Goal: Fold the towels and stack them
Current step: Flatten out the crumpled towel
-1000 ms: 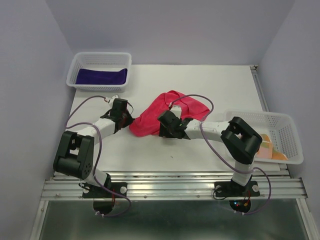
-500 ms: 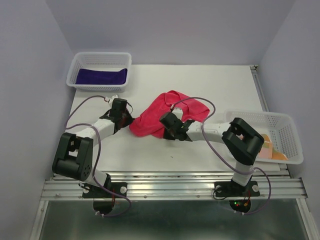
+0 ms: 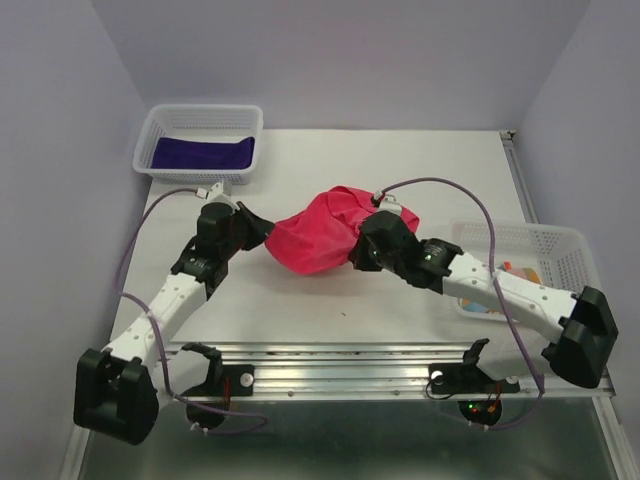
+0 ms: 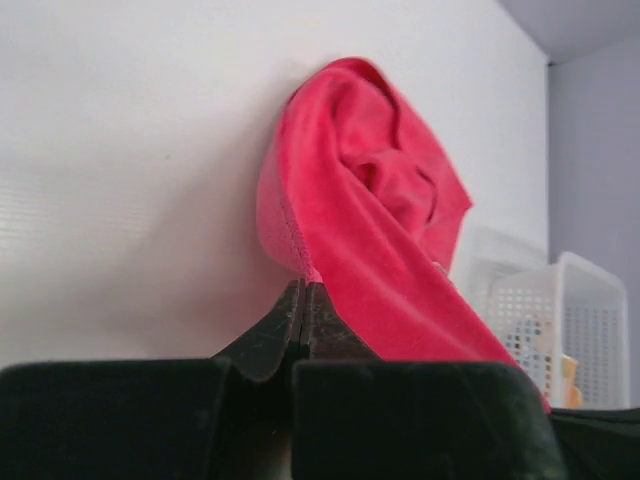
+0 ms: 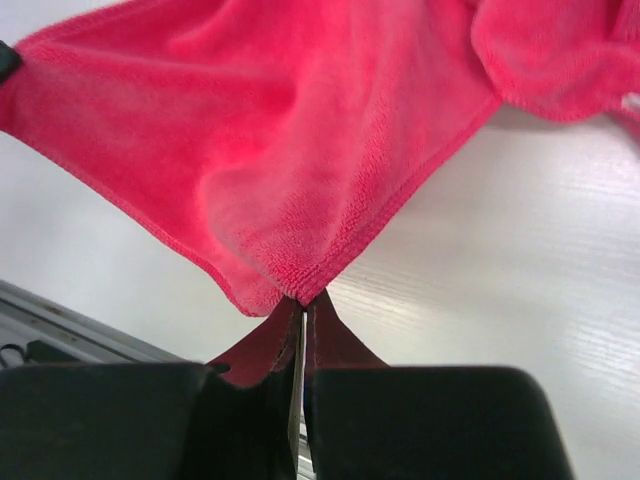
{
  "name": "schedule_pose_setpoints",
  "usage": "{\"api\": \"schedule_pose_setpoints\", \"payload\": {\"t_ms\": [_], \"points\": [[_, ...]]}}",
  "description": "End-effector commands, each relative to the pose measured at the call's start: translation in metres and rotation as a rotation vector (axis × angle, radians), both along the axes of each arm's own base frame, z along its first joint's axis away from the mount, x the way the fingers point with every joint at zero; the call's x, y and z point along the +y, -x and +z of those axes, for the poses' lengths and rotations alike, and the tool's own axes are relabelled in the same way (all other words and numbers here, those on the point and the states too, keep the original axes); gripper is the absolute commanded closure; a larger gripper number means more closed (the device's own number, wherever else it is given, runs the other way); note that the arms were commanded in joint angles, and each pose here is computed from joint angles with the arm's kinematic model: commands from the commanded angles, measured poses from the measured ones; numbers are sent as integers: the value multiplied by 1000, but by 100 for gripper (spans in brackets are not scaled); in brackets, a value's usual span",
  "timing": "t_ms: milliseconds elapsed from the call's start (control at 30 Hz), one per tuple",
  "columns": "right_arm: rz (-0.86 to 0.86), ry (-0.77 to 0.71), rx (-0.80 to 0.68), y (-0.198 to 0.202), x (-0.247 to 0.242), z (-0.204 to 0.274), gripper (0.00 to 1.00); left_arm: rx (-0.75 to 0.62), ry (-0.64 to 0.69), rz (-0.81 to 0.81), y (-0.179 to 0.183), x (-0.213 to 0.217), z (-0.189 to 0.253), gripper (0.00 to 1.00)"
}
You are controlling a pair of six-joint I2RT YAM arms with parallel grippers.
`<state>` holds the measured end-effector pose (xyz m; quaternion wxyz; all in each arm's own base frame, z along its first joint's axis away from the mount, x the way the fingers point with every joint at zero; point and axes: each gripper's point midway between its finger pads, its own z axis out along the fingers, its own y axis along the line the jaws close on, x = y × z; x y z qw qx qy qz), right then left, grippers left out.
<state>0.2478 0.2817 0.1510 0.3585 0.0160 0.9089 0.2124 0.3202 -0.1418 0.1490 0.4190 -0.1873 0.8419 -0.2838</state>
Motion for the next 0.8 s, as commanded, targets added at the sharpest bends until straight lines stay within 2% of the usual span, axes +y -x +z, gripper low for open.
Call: {"api": "schedule_pose_setpoints", "payload": {"t_ms": [0, 133, 200, 233, 367, 433, 533, 567, 700, 767], "points": [[73, -36, -189, -6, -1, 81, 99, -239, 132, -82, 7, -19, 90, 100], [98, -126, -371, -10, -4, 173, 99, -400, 184, -79, 16, -16, 169, 100], [100, -133, -412, -10, -8, 188, 99, -458, 199, -80, 21, -14, 198, 100], [104, -156, -462, -9, -11, 214, 99, -512, 212, -87, 26, -13, 227, 100], [142, -218, -576, -1, -16, 276, 99, -652, 239, -108, 45, -9, 297, 100], [162, -252, -651, 5, -21, 315, 99, -722, 248, -47, 52, 4, 333, 100], [145, -213, -703, -1, -26, 338, 99, -802, 245, 9, 58, 17, 371, 100], [128, -223, -740, -1, -32, 359, 99, -807, 237, 13, 56, 18, 375, 100], [76, -93, -773, -30, -29, 366, 99, -764, 191, 45, 24, 15, 380, 100], [40, -91, -815, -42, -37, 385, 99, -776, 172, 69, 11, 16, 391, 100]]}}
